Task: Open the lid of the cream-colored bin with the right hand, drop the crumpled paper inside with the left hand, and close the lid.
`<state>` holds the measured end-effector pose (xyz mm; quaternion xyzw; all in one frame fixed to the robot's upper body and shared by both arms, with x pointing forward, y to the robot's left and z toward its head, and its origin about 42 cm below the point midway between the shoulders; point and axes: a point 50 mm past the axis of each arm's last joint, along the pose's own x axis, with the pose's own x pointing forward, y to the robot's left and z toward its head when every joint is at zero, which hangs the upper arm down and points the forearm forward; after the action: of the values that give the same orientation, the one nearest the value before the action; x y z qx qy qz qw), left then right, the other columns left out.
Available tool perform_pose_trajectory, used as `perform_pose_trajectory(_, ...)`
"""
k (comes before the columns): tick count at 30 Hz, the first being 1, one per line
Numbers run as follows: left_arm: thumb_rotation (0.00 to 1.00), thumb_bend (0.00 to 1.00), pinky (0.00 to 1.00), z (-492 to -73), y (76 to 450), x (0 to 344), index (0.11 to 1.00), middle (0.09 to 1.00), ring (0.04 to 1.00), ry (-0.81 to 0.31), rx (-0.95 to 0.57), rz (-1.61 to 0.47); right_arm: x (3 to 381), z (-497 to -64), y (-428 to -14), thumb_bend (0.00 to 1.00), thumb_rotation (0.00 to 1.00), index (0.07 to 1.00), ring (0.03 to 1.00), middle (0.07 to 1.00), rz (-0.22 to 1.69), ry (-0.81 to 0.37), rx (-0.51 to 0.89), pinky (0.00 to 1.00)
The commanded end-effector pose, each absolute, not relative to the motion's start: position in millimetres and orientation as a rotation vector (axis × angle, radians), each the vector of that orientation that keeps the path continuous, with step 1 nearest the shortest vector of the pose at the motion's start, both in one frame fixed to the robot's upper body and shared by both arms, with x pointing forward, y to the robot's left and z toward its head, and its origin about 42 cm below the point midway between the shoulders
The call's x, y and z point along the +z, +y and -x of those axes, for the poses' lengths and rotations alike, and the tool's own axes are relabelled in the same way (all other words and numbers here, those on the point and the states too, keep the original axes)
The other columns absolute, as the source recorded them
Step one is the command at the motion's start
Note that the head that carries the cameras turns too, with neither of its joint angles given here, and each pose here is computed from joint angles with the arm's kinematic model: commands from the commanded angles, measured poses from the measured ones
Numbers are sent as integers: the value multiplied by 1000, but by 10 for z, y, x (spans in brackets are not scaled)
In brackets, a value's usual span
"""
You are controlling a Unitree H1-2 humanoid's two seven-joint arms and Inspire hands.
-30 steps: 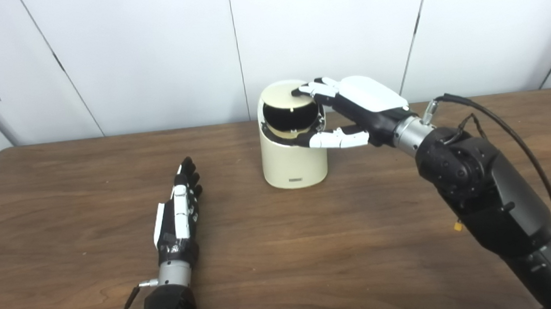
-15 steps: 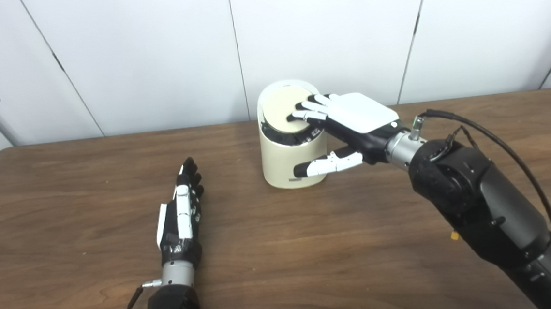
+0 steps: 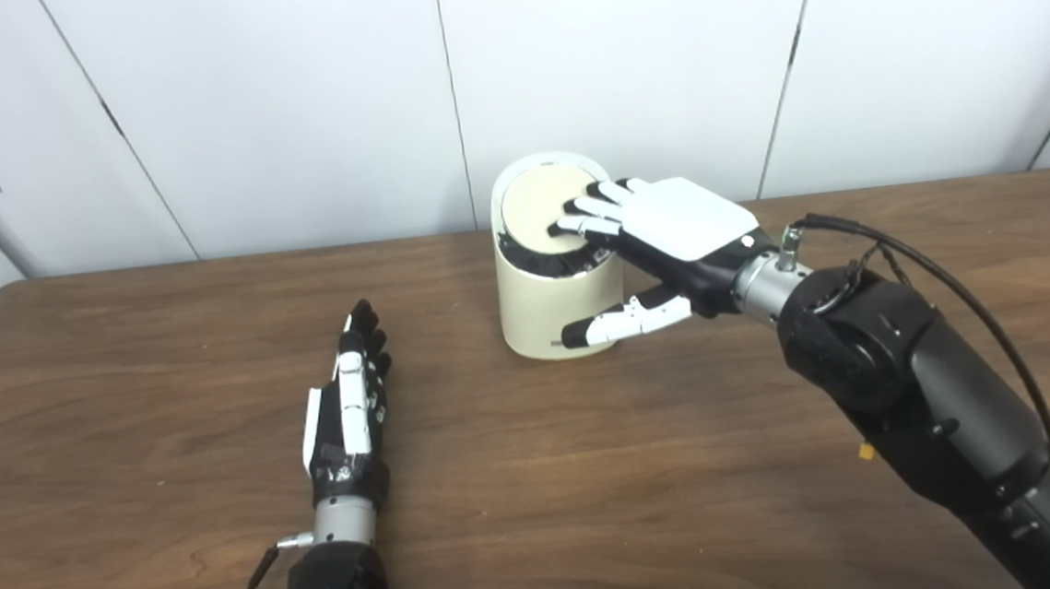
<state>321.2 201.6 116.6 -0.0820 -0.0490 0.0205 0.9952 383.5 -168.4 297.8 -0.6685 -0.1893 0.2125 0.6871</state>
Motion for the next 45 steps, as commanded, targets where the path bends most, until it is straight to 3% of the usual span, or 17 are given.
perform_pose_trajectory(1,1000,524,1000,-3252,1973,1301,1000,1000,1000,-148,31,162,3047,-3841,-1701,630,1000,886,1000,949,1537,-426,482,1000)
perform_pose_trajectory(18,1000,551,1000,-3241,1959,1339,1000,1000,1000,-159,36,164,2992,-3855,-1693,692,1000,839,1000,968,1607,-311,529,1000)
perform_pose_trajectory(45,1000,546,1000,-3247,1931,1388,1000,1000,1000,-172,47,167,2947,-3873,-1705,709,1000,820,1000,1000,1644,-247,569,1000)
